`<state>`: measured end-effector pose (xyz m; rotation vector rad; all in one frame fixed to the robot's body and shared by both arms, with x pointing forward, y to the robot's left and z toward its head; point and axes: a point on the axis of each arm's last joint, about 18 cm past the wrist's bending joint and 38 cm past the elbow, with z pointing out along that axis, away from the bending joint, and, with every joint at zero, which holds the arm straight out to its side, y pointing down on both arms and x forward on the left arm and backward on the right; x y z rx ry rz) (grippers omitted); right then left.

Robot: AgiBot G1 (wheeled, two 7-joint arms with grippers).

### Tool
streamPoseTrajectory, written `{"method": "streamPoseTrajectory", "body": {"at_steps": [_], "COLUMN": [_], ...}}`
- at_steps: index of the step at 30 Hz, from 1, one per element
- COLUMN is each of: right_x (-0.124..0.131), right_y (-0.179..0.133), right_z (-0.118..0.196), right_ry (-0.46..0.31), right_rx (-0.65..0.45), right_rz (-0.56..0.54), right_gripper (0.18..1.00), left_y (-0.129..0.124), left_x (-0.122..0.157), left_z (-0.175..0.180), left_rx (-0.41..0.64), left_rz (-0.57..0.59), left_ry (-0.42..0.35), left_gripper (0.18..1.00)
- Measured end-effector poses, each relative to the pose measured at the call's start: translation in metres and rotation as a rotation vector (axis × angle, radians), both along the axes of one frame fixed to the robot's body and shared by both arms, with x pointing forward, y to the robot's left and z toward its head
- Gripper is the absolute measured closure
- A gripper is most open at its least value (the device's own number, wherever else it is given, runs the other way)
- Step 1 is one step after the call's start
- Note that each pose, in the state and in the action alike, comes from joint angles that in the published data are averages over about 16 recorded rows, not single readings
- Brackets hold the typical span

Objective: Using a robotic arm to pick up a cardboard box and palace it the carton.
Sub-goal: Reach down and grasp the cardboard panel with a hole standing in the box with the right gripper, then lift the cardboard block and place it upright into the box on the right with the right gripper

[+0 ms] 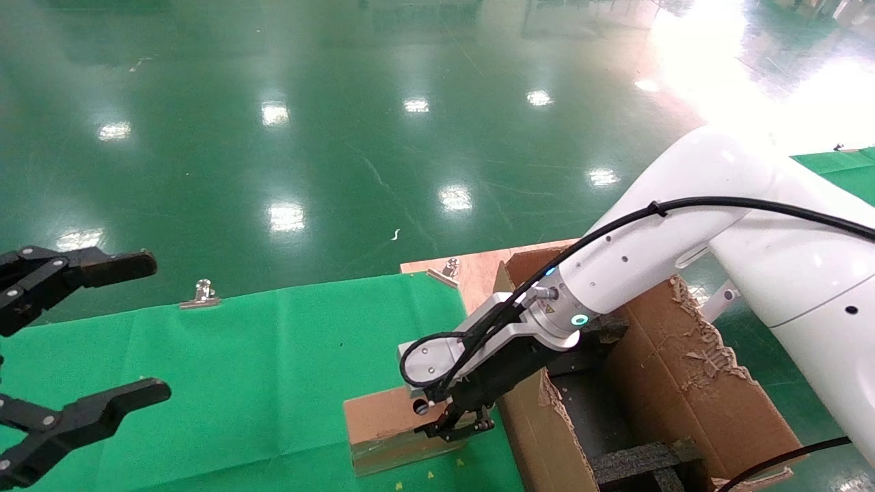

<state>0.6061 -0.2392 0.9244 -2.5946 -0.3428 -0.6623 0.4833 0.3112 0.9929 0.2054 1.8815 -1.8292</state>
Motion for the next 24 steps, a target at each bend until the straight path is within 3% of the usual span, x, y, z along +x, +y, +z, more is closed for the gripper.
{"method": "streamPoseTrajectory", "body": {"at_steps": [10,24], "right_x": [0.002,-0.014], "right_y": [-0.013,-0.048], "right_z": [0.028,0.142], "right_ry": [-0.039,-0.219], "right_rx": [0.036,0.117], "right_rz": [-0.019,-0.008], "right_gripper": [0.819,0.843], "left_y": [0.000,0.000], "left_x": [0.000,0.000], "left_z": [0.000,0.000], "left_rx": [0.000,0.000], "left_rz": [0.000,0.000], "left_ry": [0.000,0.000], "left_gripper": [0.225,0.184]}}
